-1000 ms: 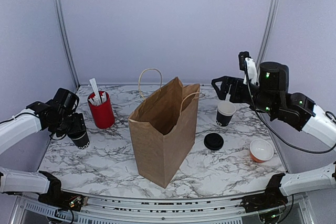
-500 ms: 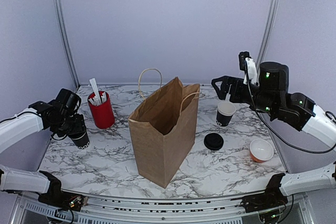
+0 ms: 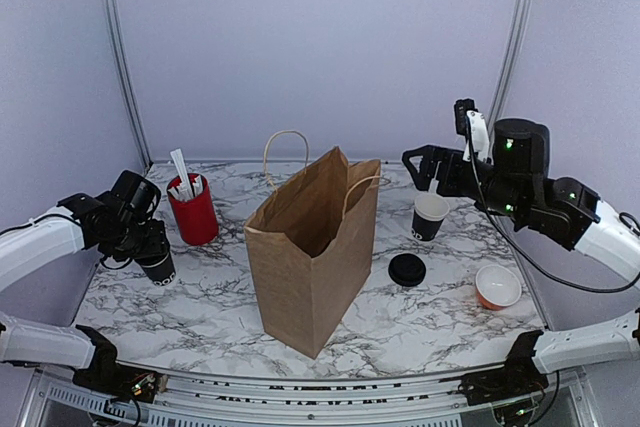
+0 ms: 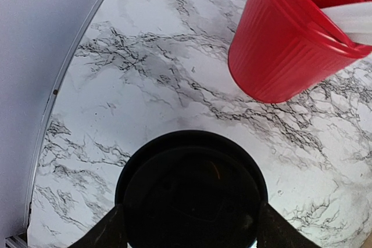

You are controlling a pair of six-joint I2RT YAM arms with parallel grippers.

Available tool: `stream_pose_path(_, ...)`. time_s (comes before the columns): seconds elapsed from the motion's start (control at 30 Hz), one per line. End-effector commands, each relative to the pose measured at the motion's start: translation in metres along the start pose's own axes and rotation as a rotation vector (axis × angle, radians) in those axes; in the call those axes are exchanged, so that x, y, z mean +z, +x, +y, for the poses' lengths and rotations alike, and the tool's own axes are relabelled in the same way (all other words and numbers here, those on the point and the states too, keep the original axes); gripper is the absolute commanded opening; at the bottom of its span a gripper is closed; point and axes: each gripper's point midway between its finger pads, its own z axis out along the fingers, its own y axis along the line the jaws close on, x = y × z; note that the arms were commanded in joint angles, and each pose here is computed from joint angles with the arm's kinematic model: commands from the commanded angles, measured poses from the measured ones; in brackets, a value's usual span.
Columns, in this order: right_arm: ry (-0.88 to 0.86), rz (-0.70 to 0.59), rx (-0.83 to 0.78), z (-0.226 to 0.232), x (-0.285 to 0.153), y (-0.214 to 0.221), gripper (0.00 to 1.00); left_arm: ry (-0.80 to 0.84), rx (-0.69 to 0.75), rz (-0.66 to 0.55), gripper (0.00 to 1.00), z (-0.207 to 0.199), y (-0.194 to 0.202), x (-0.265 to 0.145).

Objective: Pack the takeout coffee

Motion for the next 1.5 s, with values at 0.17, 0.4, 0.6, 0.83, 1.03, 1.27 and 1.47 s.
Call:
stream_pose_path(0.17,-0.014,-0.019,-0.005,0.005,0.004,-0.009,1.00,0.080,0.073,0.007,0.62,-0.020,0.010,-0.031)
stream_pose_path(0.4,0.006,-0.016,-0.027,0.006,0.013,-0.012,1.00,0.225,0.126,0.033,0.60,-0.044,0.033,-0.055)
stream_pose_path(0.6,0.012,-0.006,-0.017,0.003,0.027,-0.014,1.00,0.350,0.216,0.060,0.60,-0.073,0.065,-0.076)
stream_pose_path(0.83,0.028,0.064,0.043,-0.009,0.040,0.010,0.99,0.453,0.342,0.056,0.60,-0.102,0.093,-0.099)
stream_pose_path(1.03,0.187,0.223,0.099,-0.059,0.035,0.064,0.97,0.496,0.399,0.054,0.60,-0.119,0.105,-0.109)
stream_pose_path(1.27,0.136,0.435,0.178,-0.073,0.025,0.148,0.72,0.501,0.442,0.053,0.60,-0.128,0.105,-0.113)
stream_pose_path(1.47,0.032,0.576,0.258,-0.050,0.034,0.221,0.33,0.500,0.444,0.049,0.60,-0.131,0.103,-0.114)
